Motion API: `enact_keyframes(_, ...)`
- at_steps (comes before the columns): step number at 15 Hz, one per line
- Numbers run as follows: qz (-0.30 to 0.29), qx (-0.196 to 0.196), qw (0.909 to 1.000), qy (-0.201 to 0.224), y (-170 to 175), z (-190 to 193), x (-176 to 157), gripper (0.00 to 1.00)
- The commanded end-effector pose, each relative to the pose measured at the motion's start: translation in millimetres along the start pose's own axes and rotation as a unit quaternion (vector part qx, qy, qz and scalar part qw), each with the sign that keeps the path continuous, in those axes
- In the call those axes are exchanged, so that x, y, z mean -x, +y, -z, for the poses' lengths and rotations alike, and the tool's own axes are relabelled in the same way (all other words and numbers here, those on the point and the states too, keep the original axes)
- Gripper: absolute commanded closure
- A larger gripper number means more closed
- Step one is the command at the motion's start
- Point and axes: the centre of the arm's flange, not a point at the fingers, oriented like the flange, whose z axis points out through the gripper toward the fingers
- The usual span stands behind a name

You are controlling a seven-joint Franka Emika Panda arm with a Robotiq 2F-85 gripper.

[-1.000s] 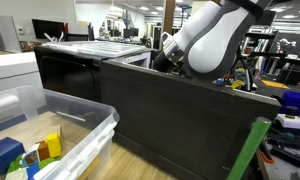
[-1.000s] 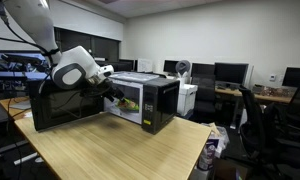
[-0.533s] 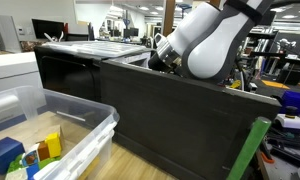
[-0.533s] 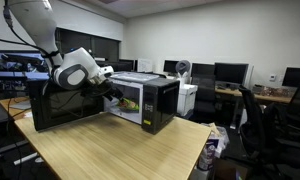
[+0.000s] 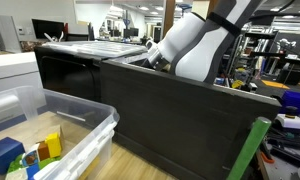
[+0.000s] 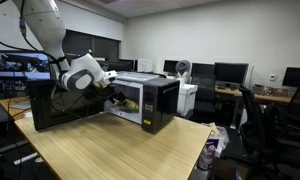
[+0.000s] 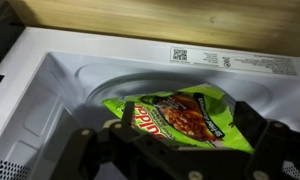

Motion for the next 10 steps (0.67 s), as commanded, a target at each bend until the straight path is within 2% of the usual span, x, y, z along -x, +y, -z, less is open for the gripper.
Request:
enact_keyframes(1, -0.008, -0.016, 0.9998, 0.003, -3, -11, 9, 0.00)
enact_keyframes(4, -0.010, -0.027, 0.9996, 0.002, -11, -14, 9, 0.00)
enact_keyframes(10, -0.005, -0.011, 0.9998, 0.016, -10, -31, -1, 0.00)
